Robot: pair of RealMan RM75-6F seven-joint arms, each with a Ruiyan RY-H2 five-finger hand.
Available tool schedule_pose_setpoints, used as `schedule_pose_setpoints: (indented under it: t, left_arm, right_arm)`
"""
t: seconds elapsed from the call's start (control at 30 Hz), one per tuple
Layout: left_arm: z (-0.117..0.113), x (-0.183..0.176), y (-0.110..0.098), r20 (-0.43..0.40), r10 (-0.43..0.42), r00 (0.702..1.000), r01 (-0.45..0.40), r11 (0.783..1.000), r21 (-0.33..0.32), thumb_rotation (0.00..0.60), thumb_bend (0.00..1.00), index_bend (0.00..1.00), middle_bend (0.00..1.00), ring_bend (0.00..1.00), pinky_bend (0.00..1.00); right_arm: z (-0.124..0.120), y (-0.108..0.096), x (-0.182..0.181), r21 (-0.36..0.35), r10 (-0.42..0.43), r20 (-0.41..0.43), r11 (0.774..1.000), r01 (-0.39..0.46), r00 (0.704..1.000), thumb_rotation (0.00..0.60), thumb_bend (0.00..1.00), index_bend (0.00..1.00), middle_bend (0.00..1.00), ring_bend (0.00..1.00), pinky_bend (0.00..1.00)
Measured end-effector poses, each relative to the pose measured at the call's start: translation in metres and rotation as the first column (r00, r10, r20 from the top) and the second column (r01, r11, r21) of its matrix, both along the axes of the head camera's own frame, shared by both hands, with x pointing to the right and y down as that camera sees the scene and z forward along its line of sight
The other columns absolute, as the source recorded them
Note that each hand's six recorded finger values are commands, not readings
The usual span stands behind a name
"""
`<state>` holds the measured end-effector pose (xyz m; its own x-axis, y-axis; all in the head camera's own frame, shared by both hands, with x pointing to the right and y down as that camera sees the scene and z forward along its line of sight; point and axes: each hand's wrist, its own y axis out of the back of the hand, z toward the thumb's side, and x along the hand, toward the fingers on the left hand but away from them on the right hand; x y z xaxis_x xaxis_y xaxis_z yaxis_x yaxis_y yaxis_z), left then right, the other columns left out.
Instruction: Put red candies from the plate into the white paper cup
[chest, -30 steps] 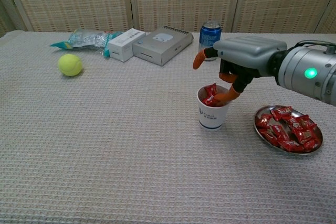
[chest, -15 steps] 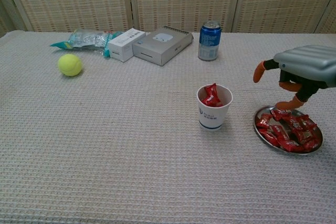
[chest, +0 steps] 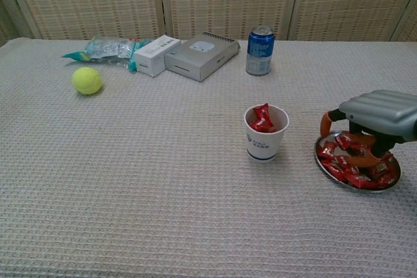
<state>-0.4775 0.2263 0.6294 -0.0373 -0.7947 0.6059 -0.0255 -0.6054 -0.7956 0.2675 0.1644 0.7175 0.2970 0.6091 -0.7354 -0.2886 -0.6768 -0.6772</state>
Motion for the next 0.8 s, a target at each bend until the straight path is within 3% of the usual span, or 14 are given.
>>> schedule_pose_setpoints:
  t: [0.27, 0.8]
  left_arm:
    - [0.000, 0.000, 0.000, 0.001, 0.000, 1.000, 0.000, 1.000, -0.002, 0.600, 0.45, 0.00, 0.00, 0.00, 0.26]
    - [-0.001, -0.001, 0.000, -0.002, -0.002, 1.000, 0.002, 1.000, 0.000, 0.600, 0.45, 0.00, 0.00, 0.00, 0.26]
  right_arm:
    - [0.004, 0.003, -0.003, -0.012, -0.006, -0.001, 1.000, 0.006, 1.000, 0.600, 0.20, 0.37, 0.93, 0.90, 1.00]
    - [0.012, 0.006, -0.008, -0.020, -0.025, -0.028, 1.000, 0.024, 0.999, 0.600, 0.20, 0.51, 0.92, 0.90, 1.00]
